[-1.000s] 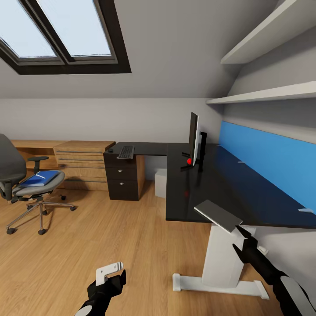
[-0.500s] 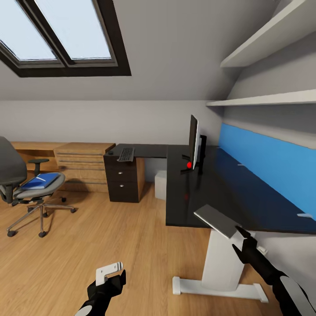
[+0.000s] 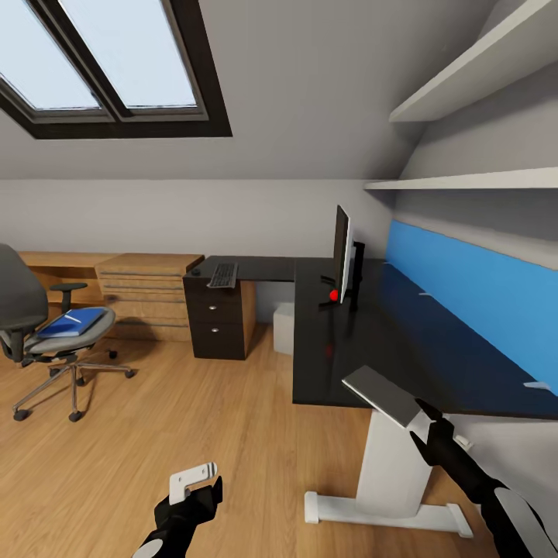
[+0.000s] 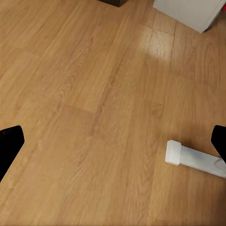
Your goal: In the bedroom, organize the workspace by keeping the computer under the desk, ensuring the monitor is on the desk, placing the keyboard on the desk next to the monitor, placing the mouse on the desk next to the keyboard, moving the folder from the swivel chair onto the desk next to the mouse, stacking the notebook on top of the folder with the pen on top of the notebook, and positioning the swivel chair next to the desk.
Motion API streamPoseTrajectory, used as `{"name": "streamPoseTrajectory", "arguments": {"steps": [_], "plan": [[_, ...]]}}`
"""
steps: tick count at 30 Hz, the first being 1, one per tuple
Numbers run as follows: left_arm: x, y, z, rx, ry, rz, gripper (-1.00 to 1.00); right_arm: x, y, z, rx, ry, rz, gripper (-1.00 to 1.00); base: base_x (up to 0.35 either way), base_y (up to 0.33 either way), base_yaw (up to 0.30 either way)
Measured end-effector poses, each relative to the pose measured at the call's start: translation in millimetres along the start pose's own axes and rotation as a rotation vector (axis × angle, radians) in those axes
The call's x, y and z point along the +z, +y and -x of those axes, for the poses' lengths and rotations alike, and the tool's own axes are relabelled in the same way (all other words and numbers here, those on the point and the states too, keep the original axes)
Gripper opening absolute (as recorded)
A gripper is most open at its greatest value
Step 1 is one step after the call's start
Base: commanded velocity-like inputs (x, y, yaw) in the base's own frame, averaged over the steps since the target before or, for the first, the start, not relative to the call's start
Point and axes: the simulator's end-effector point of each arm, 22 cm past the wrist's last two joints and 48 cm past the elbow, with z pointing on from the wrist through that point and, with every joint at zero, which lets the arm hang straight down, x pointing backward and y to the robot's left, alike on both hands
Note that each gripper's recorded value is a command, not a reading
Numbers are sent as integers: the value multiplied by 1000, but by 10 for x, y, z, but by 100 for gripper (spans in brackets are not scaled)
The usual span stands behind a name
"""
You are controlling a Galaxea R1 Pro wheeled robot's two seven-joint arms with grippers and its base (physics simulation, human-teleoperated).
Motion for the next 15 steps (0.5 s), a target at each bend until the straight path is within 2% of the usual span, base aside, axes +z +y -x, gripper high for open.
{"name": "streamPoseTrajectory", "arguments": {"steps": [15], "plan": [[0,1,-2,1,1,0,100,12,-18,-46,5,5,-2,100,0,0,0]]}}
